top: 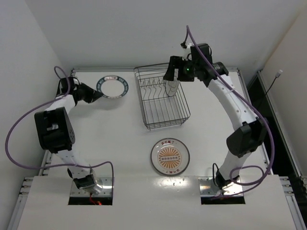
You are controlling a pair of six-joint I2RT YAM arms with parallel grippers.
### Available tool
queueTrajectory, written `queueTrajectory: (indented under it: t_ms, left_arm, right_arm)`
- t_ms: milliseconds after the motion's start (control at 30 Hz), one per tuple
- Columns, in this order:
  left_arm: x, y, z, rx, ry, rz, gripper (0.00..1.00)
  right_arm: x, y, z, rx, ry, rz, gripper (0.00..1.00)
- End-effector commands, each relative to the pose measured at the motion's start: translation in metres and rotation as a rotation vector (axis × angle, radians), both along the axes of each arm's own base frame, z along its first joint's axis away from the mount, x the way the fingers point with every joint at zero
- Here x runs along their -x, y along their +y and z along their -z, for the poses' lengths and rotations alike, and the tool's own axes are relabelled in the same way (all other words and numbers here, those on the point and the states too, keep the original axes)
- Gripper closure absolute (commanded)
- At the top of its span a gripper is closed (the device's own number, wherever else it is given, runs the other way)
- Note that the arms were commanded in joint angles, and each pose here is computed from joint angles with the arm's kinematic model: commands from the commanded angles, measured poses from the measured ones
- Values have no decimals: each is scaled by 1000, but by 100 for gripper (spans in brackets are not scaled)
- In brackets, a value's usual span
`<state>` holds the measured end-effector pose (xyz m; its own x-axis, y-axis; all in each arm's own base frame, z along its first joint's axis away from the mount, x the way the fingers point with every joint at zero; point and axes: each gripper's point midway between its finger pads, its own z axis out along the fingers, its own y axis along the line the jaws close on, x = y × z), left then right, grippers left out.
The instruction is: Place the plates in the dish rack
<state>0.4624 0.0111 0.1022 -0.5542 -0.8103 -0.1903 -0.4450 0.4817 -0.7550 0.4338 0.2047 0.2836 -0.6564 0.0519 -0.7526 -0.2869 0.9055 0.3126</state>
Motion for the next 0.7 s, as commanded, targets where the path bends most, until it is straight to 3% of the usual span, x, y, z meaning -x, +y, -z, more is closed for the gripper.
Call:
queueTrajectory:
  t_ms: [0,100,267,400,667]
  left_arm:
    - [-9,-17,-78,117,-229,26,100]
    - [1,-35,-99,238,-336,72,100]
    - [13,-55,-138,425,-486,138,100]
    - [14,-86,-148,442,-531,226,100]
    - [32,-143,-146,471,-509,363,100]
  right_arm:
    - [4,58,-1,-319,78,-243,22]
    - [13,80,3,-501,178,-381,22]
    - [-5,93,17,-655,252,-412,20]
    - [-17,101,22,-739,274,-409,19]
    - [-25,97,56,-754,299,-358,19]
